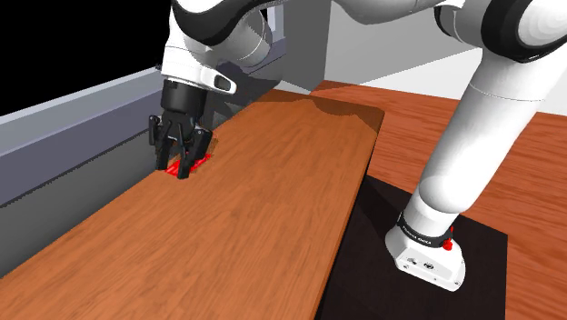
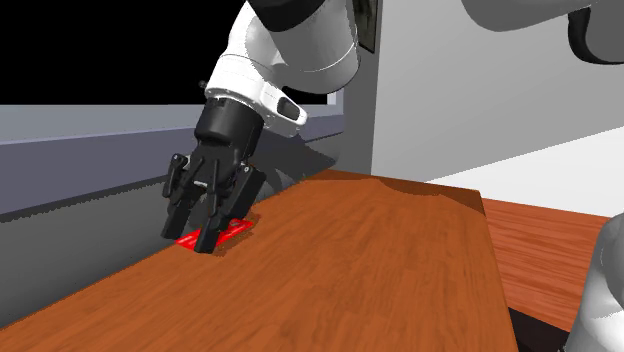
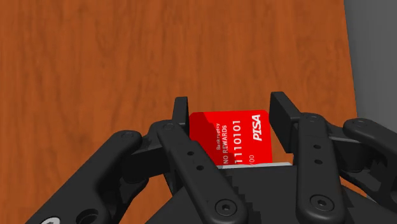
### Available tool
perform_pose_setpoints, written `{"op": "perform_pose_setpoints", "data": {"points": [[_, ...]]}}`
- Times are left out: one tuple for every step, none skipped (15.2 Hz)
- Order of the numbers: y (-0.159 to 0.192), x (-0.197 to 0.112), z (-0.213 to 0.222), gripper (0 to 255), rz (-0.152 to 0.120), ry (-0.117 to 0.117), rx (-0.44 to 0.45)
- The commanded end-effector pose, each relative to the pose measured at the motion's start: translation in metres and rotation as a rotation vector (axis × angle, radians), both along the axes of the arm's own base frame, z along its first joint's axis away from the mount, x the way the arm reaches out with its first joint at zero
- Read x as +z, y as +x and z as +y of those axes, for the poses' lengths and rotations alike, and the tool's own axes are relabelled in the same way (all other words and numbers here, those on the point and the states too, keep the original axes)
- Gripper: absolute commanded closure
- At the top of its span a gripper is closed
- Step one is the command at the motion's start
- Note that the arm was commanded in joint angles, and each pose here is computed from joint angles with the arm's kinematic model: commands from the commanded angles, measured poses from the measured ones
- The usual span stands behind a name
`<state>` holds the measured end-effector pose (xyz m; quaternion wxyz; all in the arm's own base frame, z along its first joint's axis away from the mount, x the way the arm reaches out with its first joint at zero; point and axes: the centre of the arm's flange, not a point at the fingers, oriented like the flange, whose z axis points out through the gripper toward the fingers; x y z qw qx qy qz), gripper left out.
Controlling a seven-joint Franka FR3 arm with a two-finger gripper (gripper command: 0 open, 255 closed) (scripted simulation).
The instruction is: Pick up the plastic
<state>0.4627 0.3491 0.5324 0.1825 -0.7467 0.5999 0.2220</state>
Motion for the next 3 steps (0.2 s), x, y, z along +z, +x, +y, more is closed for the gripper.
{"op": "perform_pose_setpoints", "data": {"points": [[0.0009, 0.0102, -0.0002, 255, 0.000, 0.000, 0.000], [0.0008, 0.0110, -0.0002, 255, 0.000, 0.000, 0.000], [0.0009, 0.0110, -0.0002, 255, 0.000, 0.000, 0.000]]}}
